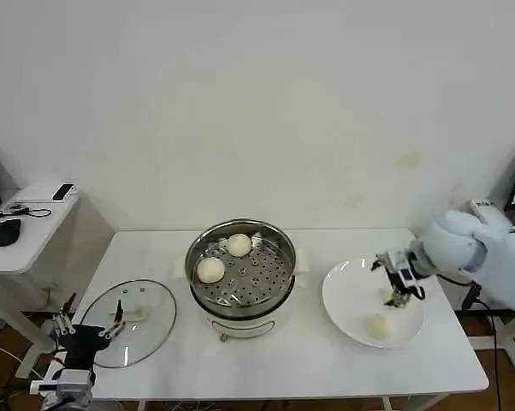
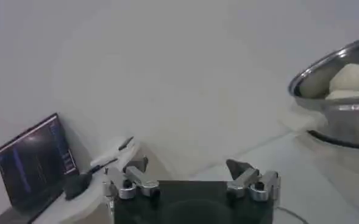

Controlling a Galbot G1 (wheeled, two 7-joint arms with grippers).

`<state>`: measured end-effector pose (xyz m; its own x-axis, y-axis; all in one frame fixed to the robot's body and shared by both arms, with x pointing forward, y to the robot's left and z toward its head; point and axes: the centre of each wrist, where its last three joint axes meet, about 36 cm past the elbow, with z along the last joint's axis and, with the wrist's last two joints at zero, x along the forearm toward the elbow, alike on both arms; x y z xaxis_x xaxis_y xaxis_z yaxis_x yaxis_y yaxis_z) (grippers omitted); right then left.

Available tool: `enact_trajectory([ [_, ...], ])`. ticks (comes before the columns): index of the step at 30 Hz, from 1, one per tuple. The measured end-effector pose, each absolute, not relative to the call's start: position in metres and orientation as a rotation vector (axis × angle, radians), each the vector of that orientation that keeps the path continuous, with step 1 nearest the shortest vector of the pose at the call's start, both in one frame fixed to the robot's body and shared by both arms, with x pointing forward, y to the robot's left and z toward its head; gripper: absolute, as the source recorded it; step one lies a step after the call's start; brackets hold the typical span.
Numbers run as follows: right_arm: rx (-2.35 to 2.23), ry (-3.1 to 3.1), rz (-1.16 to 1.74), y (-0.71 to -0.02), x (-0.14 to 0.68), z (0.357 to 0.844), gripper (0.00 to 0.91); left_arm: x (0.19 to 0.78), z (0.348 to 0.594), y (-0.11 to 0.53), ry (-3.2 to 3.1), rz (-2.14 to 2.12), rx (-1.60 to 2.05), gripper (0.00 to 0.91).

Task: Take steamed baozi put them in steamer then cover it.

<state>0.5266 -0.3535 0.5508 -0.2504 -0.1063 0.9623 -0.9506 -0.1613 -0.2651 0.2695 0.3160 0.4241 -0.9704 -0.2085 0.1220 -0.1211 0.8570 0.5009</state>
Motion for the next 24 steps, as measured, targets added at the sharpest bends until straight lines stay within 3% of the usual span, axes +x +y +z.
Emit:
enact_trajectory([
  [8,1.283,-1.347,1.436,-0.368,0.514,0.511,0.907,0.266,0.421,0.317,-2.843,-0.763,0.264,0.907],
  [24,1.263,-1.349,1.390,-0.372,0.528,0.475,0.907,0.265,0.417,0.322,-2.828,-0.771,0.286,0.907],
])
